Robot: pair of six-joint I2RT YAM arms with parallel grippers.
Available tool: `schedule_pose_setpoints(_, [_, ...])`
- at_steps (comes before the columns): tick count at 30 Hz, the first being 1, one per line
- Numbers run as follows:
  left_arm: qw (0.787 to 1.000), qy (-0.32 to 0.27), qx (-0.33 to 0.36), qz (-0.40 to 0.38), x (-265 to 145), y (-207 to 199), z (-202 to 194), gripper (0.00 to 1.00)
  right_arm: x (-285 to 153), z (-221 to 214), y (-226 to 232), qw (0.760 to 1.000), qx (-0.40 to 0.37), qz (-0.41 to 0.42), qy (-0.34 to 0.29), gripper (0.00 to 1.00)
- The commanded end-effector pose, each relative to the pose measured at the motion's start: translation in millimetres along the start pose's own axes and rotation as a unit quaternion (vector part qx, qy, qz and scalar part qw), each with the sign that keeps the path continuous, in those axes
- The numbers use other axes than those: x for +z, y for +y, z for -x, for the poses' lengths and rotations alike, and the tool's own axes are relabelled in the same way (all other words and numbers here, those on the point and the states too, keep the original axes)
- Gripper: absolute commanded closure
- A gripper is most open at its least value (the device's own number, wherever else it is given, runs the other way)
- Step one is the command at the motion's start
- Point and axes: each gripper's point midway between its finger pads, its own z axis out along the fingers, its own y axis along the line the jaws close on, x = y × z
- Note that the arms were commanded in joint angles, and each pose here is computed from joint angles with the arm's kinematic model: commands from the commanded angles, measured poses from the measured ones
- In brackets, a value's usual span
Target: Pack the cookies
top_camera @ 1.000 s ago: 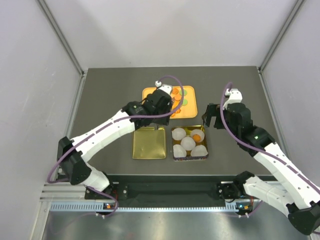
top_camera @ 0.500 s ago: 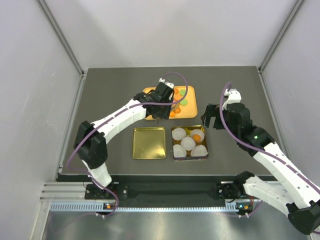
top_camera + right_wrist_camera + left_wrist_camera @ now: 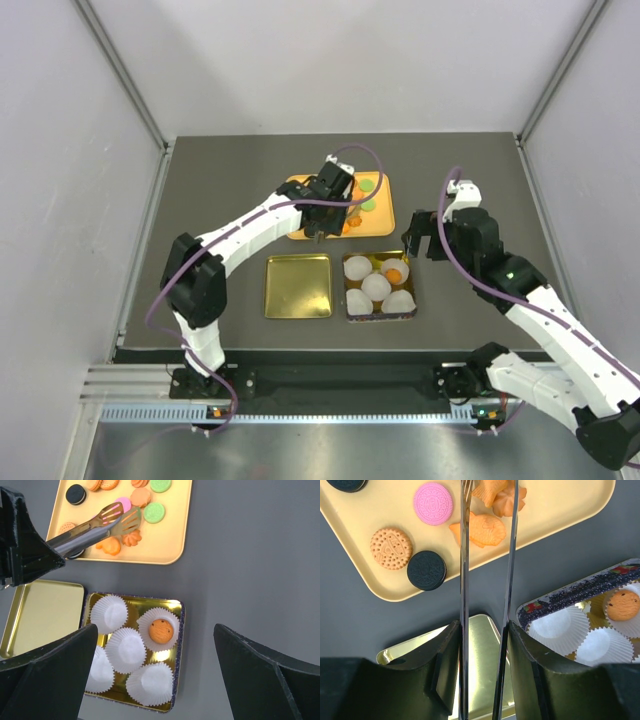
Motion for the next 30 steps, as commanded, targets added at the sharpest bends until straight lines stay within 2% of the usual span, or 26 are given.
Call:
schedule_pose_setpoints(1, [1.000, -0.030, 0.003, -0.004, -4.1, -1.3, 22.3, 0.55, -0.2, 16.2, 3.5, 1.000, 0.003, 0.008, -0.029, 0.00])
schedule_pose_setpoints(8, [1.000, -0.029, 0.004, -0.003, -3.5, -1.0, 21.1, 0.56, 2.0, 15.9, 3.9, 1.000, 0.004, 0.008, -0.028, 0.00])
schedule_pose_setpoints(15, [0.999, -0.040, 0.005, 0.004, -9.2, 2.3, 27.8, 0.69, 3.7, 14.0, 4.0, 1.000, 0.004, 0.008, -0.026, 0.00])
schedule_pose_setpoints(30, [0.997, -0.077, 0.011, -0.005, -49.1, 2.7, 54.4, 0.70, 5.6, 13.4, 3.5, 1.000, 0.003, 0.006, -0.025, 0.00])
